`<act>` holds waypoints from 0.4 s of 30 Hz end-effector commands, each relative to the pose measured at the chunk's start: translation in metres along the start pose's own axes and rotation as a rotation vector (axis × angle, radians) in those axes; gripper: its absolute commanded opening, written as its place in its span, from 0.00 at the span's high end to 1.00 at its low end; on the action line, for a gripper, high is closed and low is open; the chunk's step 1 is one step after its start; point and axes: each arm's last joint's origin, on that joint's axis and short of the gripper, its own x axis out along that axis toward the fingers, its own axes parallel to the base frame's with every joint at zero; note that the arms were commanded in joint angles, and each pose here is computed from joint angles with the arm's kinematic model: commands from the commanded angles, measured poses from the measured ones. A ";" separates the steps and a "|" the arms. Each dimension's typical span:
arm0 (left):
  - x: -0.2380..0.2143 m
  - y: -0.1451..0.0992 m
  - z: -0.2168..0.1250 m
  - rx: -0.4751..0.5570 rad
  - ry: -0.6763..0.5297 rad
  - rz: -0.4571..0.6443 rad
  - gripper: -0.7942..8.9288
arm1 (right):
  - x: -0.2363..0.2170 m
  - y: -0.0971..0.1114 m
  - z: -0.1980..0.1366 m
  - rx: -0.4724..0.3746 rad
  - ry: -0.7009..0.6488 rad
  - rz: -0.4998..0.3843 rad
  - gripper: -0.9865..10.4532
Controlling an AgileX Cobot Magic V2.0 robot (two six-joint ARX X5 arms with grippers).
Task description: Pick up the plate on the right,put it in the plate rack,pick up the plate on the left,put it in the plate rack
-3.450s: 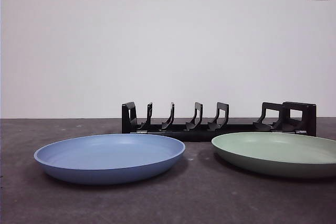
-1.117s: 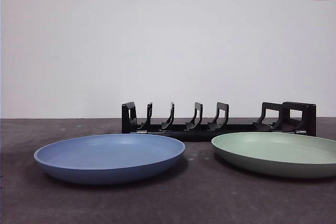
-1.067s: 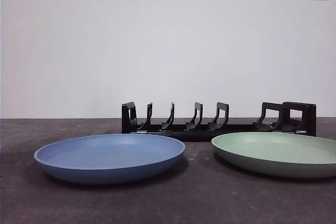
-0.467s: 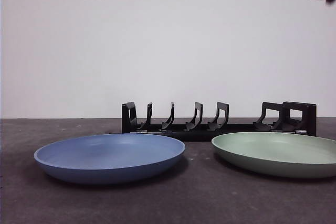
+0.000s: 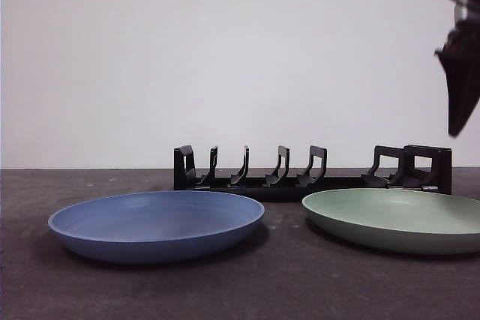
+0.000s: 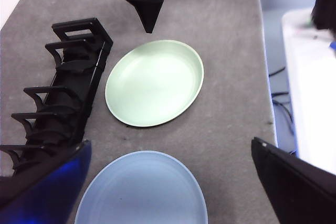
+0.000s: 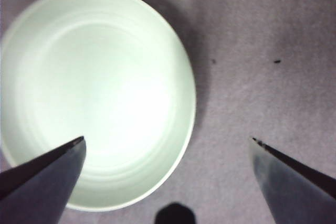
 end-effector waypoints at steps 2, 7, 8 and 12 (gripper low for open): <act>0.011 0.000 0.003 0.038 0.028 0.006 0.30 | 0.017 -0.004 0.005 0.011 0.036 -0.003 0.45; 0.020 0.001 0.003 0.039 0.033 -0.007 0.30 | 0.035 -0.009 0.009 0.019 0.072 -0.001 0.49; 0.020 0.001 0.004 0.041 0.029 -0.004 0.30 | 0.039 -0.010 0.010 0.021 0.080 -0.001 0.53; 0.020 0.002 0.005 0.046 0.014 0.007 0.30 | 0.052 -0.013 0.012 0.028 0.107 0.001 0.56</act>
